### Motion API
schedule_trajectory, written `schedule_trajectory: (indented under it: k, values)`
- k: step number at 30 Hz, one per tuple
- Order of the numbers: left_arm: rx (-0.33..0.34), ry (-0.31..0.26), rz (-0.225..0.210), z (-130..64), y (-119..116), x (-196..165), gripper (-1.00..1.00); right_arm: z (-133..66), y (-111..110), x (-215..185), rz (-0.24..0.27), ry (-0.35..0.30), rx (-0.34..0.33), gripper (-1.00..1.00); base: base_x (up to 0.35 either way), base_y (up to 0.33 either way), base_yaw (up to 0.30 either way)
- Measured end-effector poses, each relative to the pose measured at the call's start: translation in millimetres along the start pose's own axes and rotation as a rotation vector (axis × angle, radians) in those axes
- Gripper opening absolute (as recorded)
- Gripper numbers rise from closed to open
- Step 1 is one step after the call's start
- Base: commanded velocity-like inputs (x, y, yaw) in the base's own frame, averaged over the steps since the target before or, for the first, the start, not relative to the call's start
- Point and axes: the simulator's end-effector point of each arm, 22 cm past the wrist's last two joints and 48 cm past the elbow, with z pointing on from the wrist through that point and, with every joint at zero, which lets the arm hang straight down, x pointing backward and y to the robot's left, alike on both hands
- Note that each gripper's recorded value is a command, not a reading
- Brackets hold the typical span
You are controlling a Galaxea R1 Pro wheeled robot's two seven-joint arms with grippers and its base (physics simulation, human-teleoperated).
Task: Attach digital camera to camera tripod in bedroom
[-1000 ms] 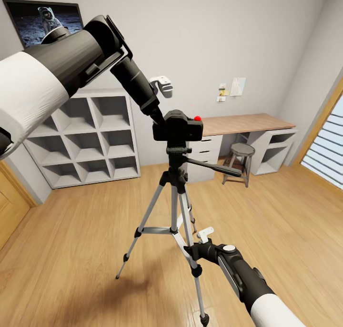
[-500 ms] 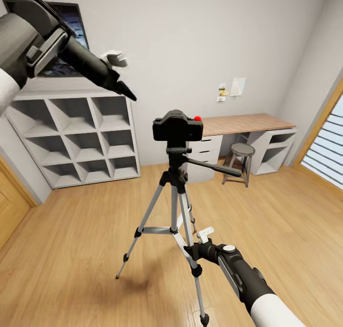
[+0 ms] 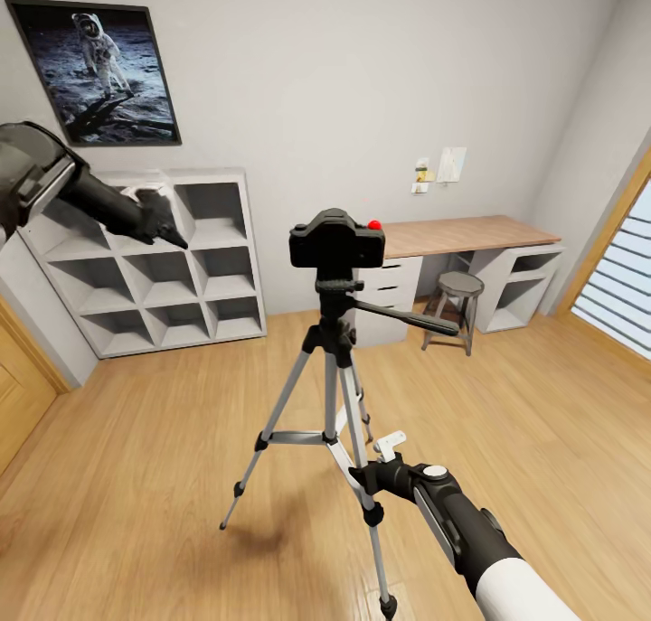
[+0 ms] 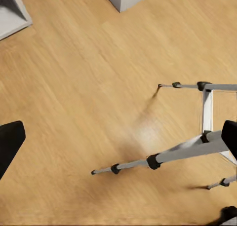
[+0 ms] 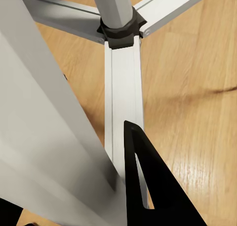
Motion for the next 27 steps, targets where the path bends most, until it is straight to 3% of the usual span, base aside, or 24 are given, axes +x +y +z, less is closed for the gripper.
schedule_trajectory:
  k: [5, 9, 14, 17, 20, 21, 23, 24, 27]
  values:
    - [-0.090, 0.108, -0.039, 51.9, 32.0, 60.4, 1.00, 0.0, -0.1, 0.1, 0.000, 0.000, 0.000, -1.00, 0.000, 0.000, 0.000]
    - [-0.226, 0.204, -0.035, 99.6, 63.7, 122.1, 1.00, 0.0, -0.1, 0.0, 0.000, 0.000, 0.000, -1.00, 0.000, 0.000, 0.000]
    - [-0.309, 0.226, -0.026, 143.6, 75.9, 167.8, 1.00, -0.1, 0.0, 0.1, -0.001, 0.000, 0.000, -1.00, 0.000, 0.000, 0.000]
    - [-0.339, 0.182, -0.052, 169.7, 81.0, 188.6, 1.00, -0.1, 0.0, 0.2, -0.001, 0.000, 0.000, -1.00, 0.000, 0.000, 0.000]
    - [-0.362, 0.091, -0.118, 192.0, 88.7, 203.9, 1.00, -0.1, -0.1, 0.2, -0.001, 0.001, 0.000, -1.00, 0.000, 0.000, 0.000]
    - [-0.364, 0.031, -0.163, 202.4, 91.2, 209.1, 1.00, 0.0, -0.1, 0.1, -0.001, 0.000, 0.000, -1.00, 0.000, 0.000, 0.000]
    - [-0.361, -0.034, -0.218, 213.3, 92.2, 216.3, 1.00, -0.1, -0.2, 0.2, -0.001, 0.001, 0.000, -1.00, 0.000, 0.000, 0.000]
    - [-0.359, -0.097, -0.272, 222.8, 93.1, 224.5, 1.00, -0.1, -0.4, 0.2, 0.000, 0.000, 0.000, -1.00, 0.000, 0.000, 0.000]
    - [-0.366, -0.209, -0.363, 239.5, 93.5, 246.8, 1.00, -0.1, -0.3, 0.2, 0.000, 0.000, 0.000, -1.00, 0.000, 0.000, 0.000]
